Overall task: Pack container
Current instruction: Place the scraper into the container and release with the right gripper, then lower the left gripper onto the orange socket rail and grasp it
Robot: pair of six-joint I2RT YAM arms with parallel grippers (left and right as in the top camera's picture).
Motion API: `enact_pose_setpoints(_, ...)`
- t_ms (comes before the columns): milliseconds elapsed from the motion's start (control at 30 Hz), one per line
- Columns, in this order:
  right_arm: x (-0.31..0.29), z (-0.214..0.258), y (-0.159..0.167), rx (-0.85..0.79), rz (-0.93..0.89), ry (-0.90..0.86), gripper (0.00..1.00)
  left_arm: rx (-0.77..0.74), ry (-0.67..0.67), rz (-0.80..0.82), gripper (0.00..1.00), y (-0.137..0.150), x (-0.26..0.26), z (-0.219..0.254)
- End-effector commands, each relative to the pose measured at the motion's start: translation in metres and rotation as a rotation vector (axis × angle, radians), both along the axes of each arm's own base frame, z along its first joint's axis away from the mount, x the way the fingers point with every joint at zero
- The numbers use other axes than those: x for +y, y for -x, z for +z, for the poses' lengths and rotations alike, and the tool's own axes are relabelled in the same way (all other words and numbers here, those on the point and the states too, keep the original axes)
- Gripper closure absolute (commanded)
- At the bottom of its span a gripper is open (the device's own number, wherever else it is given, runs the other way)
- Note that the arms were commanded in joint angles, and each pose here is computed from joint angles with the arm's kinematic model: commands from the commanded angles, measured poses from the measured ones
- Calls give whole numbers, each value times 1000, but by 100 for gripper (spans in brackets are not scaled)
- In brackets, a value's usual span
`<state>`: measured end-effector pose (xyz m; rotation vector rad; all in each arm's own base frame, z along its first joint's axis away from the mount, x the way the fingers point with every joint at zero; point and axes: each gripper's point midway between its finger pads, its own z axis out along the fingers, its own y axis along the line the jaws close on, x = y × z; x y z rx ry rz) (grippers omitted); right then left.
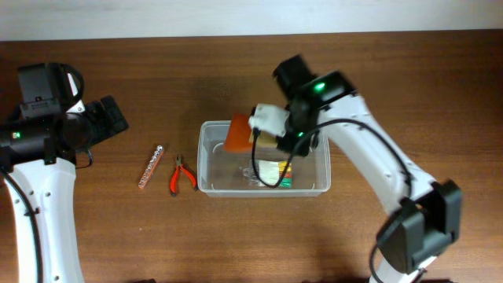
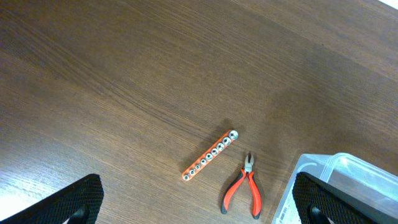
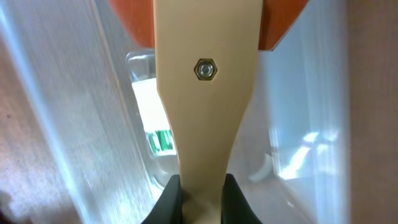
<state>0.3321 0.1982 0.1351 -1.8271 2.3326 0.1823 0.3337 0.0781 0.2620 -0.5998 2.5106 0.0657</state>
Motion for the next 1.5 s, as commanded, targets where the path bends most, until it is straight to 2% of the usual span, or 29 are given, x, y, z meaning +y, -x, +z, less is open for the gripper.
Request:
enact_pose_setpoints(0, 0, -43, 14, 82, 23, 24, 96, 9, -2, 12, 1, 1, 2, -4)
enact_pose_setpoints(167, -6, -73, 22, 117, 15, 42, 95, 9, -2, 12, 1, 1, 2, -4)
enact_pose_setpoints(200, -6, -73, 23, 118, 15, 43, 89, 9, -2, 12, 1, 1, 2, -4)
enact_pose_setpoints(267, -6, -73, 22, 116, 15, 41, 67, 9, -2, 12, 1, 1, 2, -4)
enact_pose_setpoints(367, -6, -73, 22, 115, 15, 41, 50, 9, -2, 12, 1, 1, 2, -4)
enact_pose_setpoints(400, -6, -73, 22, 115, 15, 41, 36, 10, -1, 12, 1, 1, 2, -4)
enact_pose_setpoints(467, -6, -72, 22, 114, 15, 40, 20, 10, -2, 12, 1, 1, 2, -4)
enact_pose_setpoints(500, -6, -71, 21, 112, 14, 40, 3, 10, -2, 12, 1, 1, 2, -4)
enact_pose_setpoints(667, -5, -40, 0, 52, -113, 46, 1, 29, -38, -53, 1, 2, 2, -5)
enact_pose_setpoints(833, -21, 33, -43, -117, -277, 36, 1, 61, -62, -104, 1, 7, 1, -7)
enact_pose_setpoints(1000, -77, 128, -89, -321, -665, -66, 2, 126, -85, -187, 1, 17, -6, -14)
enact_pose_setpoints(1133, -139, 179, -100, -393, -924, -151, 1, 200, -85, -247, 1, 31, -15, -22)
enact_pose_setpoints(1267, -194, 192, -95, -393, -1050, -155, 1, 265, -92, -280, 1, 40, -16, -40)
enact_pose_setpoints(1467, -237, 182, -85, -333, -1156, -150, 1, 393, -141, -492, 1, 40, -17, -97)
